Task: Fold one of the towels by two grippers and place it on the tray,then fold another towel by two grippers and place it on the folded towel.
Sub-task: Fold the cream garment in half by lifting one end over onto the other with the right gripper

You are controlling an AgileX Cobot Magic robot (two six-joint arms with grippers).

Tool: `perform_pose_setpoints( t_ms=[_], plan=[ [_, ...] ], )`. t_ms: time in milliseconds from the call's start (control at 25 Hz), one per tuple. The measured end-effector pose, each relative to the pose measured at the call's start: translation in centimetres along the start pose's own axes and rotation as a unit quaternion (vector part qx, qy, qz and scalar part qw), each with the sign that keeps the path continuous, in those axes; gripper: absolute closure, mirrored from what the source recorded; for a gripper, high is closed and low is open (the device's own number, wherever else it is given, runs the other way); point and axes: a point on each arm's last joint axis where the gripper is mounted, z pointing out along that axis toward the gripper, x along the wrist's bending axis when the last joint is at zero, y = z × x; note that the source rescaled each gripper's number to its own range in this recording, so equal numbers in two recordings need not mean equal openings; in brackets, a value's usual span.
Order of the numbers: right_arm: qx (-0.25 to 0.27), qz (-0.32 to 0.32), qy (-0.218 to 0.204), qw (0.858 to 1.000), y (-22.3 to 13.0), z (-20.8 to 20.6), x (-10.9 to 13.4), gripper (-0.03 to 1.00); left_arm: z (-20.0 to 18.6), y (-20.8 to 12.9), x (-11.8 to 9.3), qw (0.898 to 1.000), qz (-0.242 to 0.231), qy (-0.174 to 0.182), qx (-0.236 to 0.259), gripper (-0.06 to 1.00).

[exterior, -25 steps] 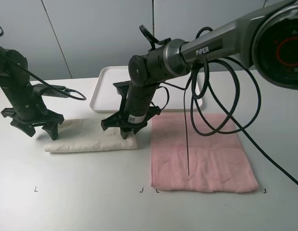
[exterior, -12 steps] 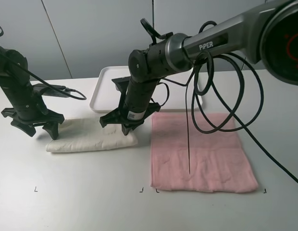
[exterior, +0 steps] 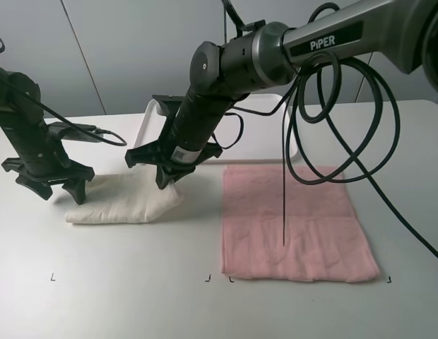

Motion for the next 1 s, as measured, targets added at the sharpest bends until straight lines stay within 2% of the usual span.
perform_pose_setpoints(
  t_ms=[160,400,680,880,1000],
  plan=[
    [-0.022,0.022,0.060,0.998,0.4,-0.1,1.1,0.94,0.0,0.0,0.0,1.000,-0.001,0.000,0.000,0.10],
    [-0.031,0.056,0.103,0.993,0.6,1.1,1.2,0.94,0.0,0.1,0.0,1.000,-0.010,-0.001,-0.004,0.10],
    [-0.046,0.116,0.185,0.975,0.8,3.9,1.1,0.94,0.0,0.1,0.0,1.000,-0.011,-0.001,-0.006,0.10],
    [-0.058,0.132,0.217,0.965,0.4,5.7,2.0,0.94,0.0,0.1,0.0,1.000,-0.011,-0.001,-0.006,0.10],
    [-0.072,0.136,0.217,0.964,0.3,6.4,2.4,0.94,0.0,0.1,0.0,1.000,-0.012,-0.001,-0.006,0.10]
  ],
)
